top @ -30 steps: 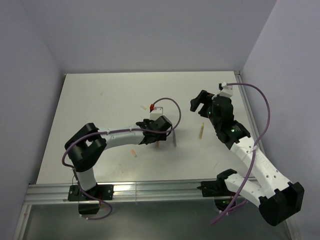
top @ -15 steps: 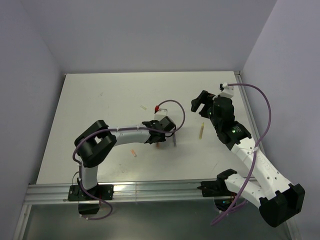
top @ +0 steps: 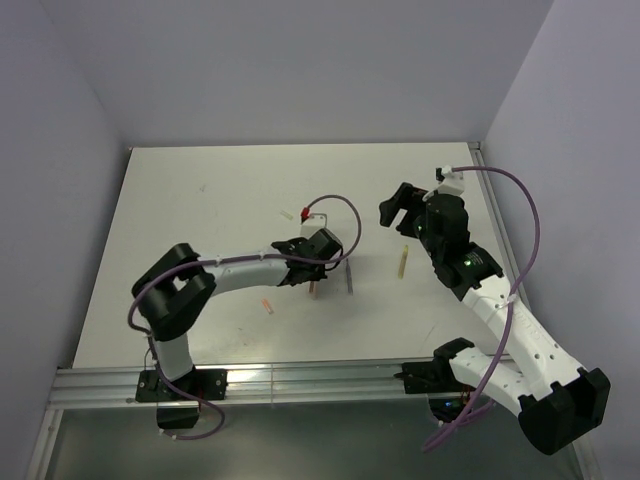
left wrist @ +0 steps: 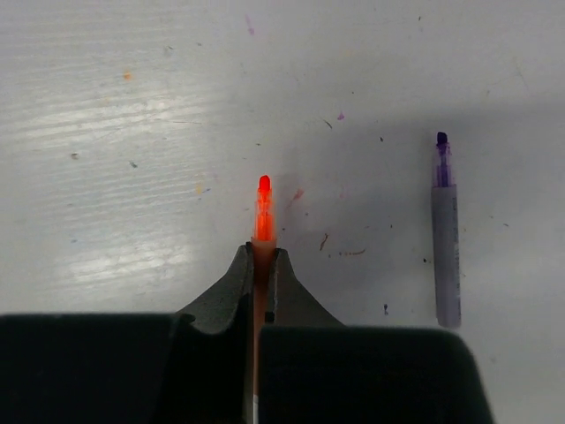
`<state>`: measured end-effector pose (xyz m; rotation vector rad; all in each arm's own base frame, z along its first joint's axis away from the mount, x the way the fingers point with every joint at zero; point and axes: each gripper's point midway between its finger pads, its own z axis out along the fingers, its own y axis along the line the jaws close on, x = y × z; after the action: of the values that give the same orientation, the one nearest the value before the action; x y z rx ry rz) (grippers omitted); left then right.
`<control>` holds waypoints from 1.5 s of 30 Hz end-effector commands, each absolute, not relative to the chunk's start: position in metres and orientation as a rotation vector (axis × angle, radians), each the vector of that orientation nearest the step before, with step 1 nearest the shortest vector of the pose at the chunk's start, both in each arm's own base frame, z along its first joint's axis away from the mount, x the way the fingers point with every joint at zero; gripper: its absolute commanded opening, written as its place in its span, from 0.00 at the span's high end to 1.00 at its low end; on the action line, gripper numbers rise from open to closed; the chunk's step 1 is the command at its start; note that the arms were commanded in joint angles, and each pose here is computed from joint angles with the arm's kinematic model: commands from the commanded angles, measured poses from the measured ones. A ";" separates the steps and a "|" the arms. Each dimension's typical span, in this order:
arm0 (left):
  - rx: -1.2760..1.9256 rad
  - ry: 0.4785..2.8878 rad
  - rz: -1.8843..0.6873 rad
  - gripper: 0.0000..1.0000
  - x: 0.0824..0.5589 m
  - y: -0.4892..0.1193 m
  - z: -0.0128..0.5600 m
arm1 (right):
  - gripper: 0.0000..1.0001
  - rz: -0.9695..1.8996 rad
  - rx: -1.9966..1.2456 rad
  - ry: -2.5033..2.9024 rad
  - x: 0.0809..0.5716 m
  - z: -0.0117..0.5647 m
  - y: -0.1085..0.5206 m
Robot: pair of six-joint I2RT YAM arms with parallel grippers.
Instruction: Insert the pens into the pen caps
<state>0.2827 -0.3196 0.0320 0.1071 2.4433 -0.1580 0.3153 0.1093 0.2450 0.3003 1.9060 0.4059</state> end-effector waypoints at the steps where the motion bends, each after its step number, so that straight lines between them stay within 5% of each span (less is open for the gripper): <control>1: -0.029 2.325 -0.450 1.00 0.296 -0.328 0.108 | 0.12 0.460 0.236 1.878 0.311 0.259 0.117; 16: -0.280 1.913 -0.915 1.00 0.312 -0.283 0.277 | 0.16 1.266 -0.279 1.788 0.237 0.279 0.240; 24: -0.249 1.837 -1.079 1.00 0.298 -0.292 0.292 | 0.18 1.357 -0.332 1.777 0.230 0.288 0.272; 45: -0.153 1.786 -1.204 1.00 0.271 -0.314 0.310 | 0.41 1.397 -0.311 1.801 0.247 0.292 0.306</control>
<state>0.2760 -0.3065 0.2902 -0.1779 1.8487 -1.1388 0.2434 0.2993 0.2584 -0.2913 1.9071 1.3671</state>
